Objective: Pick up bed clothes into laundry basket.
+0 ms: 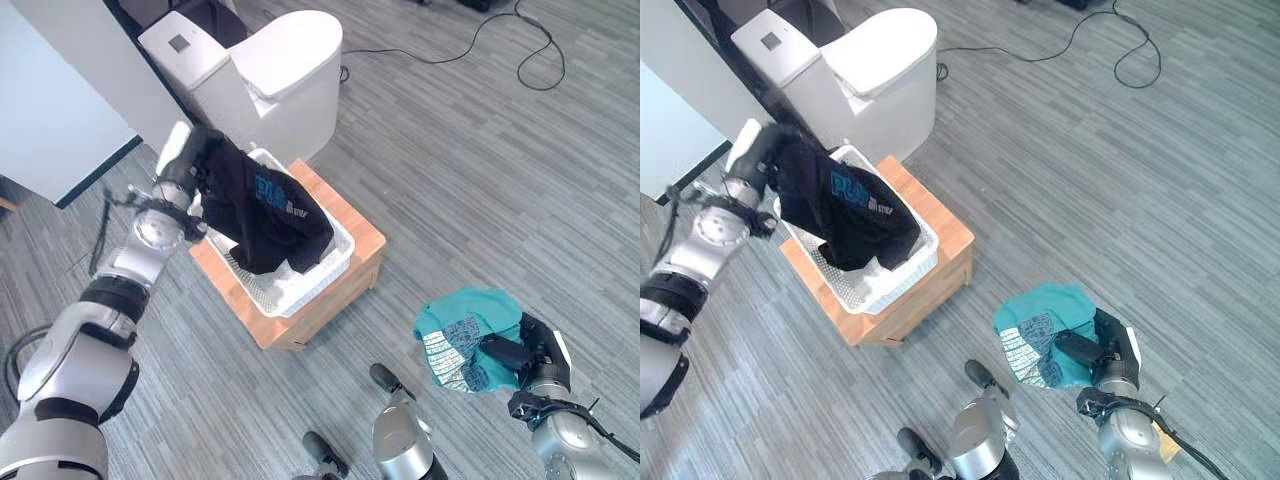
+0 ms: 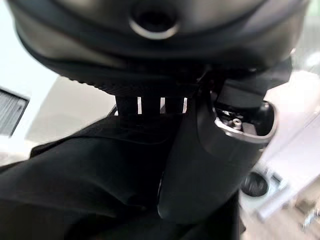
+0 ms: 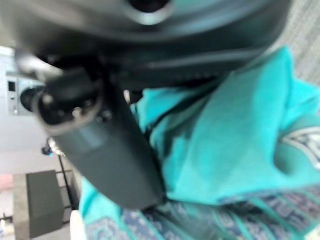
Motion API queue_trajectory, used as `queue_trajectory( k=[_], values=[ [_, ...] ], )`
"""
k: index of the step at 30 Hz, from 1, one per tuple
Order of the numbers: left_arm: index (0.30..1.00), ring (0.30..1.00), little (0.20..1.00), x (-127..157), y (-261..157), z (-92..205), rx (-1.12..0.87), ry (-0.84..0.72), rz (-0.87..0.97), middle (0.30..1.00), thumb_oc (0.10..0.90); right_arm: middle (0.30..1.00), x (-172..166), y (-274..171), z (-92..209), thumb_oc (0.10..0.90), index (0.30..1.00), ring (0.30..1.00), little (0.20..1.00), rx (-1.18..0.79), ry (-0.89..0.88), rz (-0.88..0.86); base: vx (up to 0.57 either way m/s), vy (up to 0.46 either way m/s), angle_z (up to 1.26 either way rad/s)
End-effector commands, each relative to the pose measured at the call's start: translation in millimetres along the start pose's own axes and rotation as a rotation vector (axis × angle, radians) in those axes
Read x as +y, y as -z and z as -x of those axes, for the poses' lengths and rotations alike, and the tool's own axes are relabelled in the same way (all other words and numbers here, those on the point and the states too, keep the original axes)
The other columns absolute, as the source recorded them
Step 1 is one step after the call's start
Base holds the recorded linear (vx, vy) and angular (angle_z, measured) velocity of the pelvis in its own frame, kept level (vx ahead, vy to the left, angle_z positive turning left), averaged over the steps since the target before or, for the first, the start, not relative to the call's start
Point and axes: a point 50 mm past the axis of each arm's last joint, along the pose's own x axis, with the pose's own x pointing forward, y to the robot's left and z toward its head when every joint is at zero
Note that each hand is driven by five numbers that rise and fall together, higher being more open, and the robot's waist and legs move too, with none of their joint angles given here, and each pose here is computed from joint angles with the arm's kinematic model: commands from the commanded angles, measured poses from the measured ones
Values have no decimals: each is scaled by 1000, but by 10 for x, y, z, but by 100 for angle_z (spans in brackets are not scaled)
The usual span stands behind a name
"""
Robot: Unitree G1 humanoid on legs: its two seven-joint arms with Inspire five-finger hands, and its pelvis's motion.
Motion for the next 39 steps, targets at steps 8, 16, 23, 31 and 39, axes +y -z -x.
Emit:
queue_trajectory(
  k=[8, 16, 23, 31, 39],
  values=[
    [300, 300, 300, -178, 26, 121, -43, 66, 111, 300, 400, 300, -103, -502, -48, 400, 300, 300, 300, -237, 14, 40, -1, 0, 0],
    [300, 300, 300, -180, 348, 156, 123, 18, 100, 300, 400, 300, -70, -488, -62, 400, 300, 300, 300, -224, -1, 55, -10, 0, 2],
    [900, 900, 900, -88, 426, 125, 188, -73, 215, 900, 800, 300, -67, -445, -67, 400, 300, 300, 300, -196, 1, 52, -1, -1, -1],
    [900, 900, 900, 106, 255, 62, 110, -125, 211, 900, 800, 300, -47, -415, -60, 400, 300, 300, 300, -176, -27, 56, 0, 0, 0],
    [900, 900, 900, 107, 204, 79, 70, -114, 229, 900, 800, 300, -28, -405, -66, 400, 300, 300, 300, -165, -46, 70, 1, 0, 0]
  ],
)
